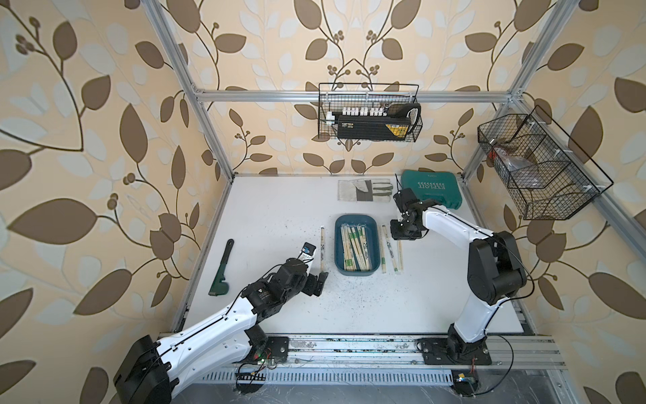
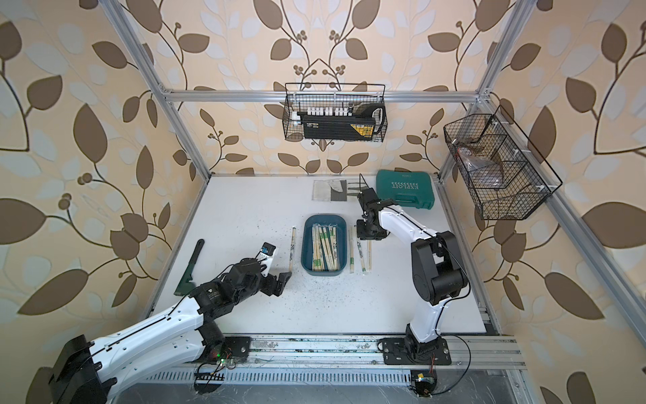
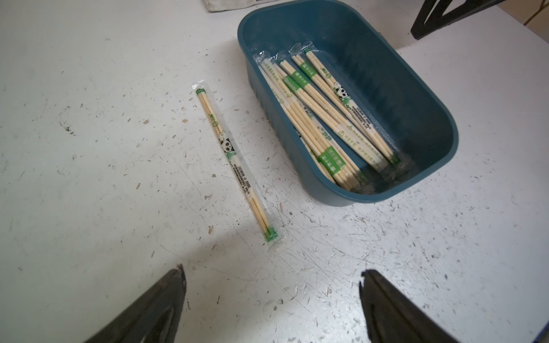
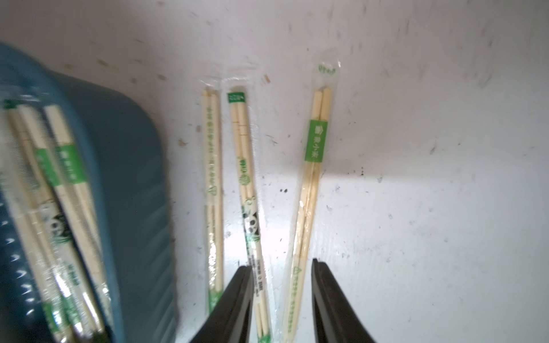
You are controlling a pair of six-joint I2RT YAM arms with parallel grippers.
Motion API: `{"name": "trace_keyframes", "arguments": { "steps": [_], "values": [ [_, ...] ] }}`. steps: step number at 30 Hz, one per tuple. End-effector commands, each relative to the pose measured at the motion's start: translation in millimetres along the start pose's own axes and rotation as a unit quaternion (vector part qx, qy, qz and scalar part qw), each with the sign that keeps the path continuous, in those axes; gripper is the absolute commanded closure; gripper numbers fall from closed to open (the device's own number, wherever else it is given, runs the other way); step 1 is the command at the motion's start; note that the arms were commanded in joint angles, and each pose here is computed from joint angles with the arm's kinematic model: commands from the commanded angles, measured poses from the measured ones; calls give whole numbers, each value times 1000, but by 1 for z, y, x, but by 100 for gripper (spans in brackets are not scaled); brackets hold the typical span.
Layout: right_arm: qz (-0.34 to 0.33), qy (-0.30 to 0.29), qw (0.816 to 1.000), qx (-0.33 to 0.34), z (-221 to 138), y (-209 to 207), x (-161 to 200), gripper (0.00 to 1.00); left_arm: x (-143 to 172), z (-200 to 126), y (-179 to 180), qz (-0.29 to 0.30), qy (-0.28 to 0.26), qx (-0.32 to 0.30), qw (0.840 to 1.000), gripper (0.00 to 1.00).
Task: Take the paired disposable chopsticks out of the storage box
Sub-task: Place the paired disposable chopsticks at the center of the board, then pick up the paired disposable chopsticks from the storage box.
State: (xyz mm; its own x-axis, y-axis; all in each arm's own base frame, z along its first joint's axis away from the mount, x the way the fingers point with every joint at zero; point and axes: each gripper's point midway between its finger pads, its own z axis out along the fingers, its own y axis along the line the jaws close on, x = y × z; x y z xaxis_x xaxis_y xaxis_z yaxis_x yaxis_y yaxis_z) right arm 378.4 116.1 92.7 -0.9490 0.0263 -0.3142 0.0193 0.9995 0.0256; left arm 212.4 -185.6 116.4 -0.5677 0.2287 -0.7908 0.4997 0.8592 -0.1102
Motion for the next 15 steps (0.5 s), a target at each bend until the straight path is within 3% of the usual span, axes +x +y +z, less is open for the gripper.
{"name": "trace_keyframes", "arguments": {
  "steps": [1, 7, 15],
  "values": [
    [-22, -25, 999, -4, -38, 24, -1, 64, -9, -8, -6, 5, -23, 20, 1000, 4],
    [-78, -55, 994, -58, -64, 97, 6, 64, -14, -21, -9, 8, -56, 40, 998, 1],
    [-120, -12, 992, -48, -20, 143, 14, 73, -12, -17, -10, 10, -45, 40, 998, 1]
  ]
}}
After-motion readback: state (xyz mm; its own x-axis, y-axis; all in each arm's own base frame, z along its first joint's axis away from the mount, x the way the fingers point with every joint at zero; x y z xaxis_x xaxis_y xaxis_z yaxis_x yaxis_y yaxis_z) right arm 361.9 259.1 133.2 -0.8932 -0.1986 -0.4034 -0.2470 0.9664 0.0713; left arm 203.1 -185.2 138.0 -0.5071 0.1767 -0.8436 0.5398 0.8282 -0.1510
